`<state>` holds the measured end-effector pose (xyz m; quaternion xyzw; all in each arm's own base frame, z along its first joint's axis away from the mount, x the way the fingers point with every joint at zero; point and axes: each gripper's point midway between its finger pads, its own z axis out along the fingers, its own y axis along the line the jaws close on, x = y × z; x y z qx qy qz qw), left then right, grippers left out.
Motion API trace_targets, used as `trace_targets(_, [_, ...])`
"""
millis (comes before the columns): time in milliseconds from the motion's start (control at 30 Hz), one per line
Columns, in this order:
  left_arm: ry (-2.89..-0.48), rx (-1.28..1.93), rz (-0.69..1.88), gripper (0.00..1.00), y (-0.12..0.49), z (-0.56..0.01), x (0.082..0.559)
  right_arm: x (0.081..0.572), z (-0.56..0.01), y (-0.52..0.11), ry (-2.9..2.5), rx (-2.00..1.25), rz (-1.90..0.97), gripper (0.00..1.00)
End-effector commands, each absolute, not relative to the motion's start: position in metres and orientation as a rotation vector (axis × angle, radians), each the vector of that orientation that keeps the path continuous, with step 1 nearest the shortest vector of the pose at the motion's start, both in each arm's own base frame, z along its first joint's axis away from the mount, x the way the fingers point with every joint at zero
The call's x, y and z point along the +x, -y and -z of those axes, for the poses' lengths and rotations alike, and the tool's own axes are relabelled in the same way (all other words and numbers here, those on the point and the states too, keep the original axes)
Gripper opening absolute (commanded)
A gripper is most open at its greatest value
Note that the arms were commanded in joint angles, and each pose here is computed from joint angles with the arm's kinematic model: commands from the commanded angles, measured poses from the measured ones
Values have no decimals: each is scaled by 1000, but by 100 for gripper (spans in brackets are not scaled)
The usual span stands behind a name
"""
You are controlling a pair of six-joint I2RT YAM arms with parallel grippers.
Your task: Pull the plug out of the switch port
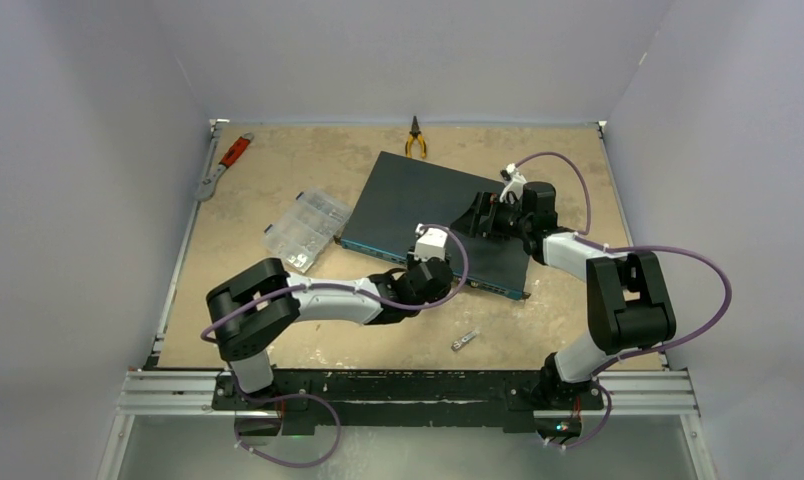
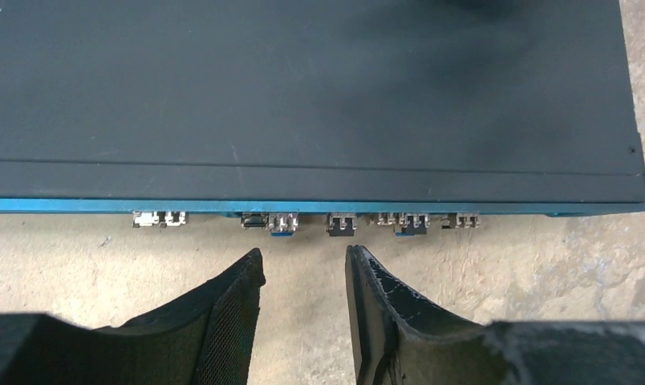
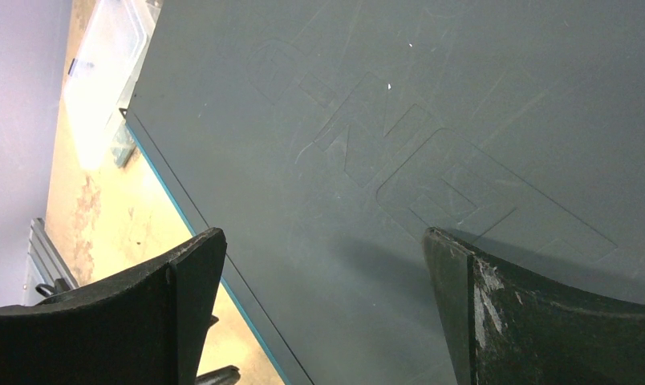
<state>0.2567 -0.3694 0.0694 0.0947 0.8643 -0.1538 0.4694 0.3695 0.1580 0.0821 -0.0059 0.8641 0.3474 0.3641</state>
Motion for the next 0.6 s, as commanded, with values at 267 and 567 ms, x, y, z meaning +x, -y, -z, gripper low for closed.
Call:
trace_targets(267, [-2121, 231, 405, 31, 375, -76, 282, 319, 0, -121, -2568, 168, -712, 98])
trace_targets(567, [-2127, 249, 407, 32, 372, -71, 277, 318, 0, -122, -2567, 164, -712, 98])
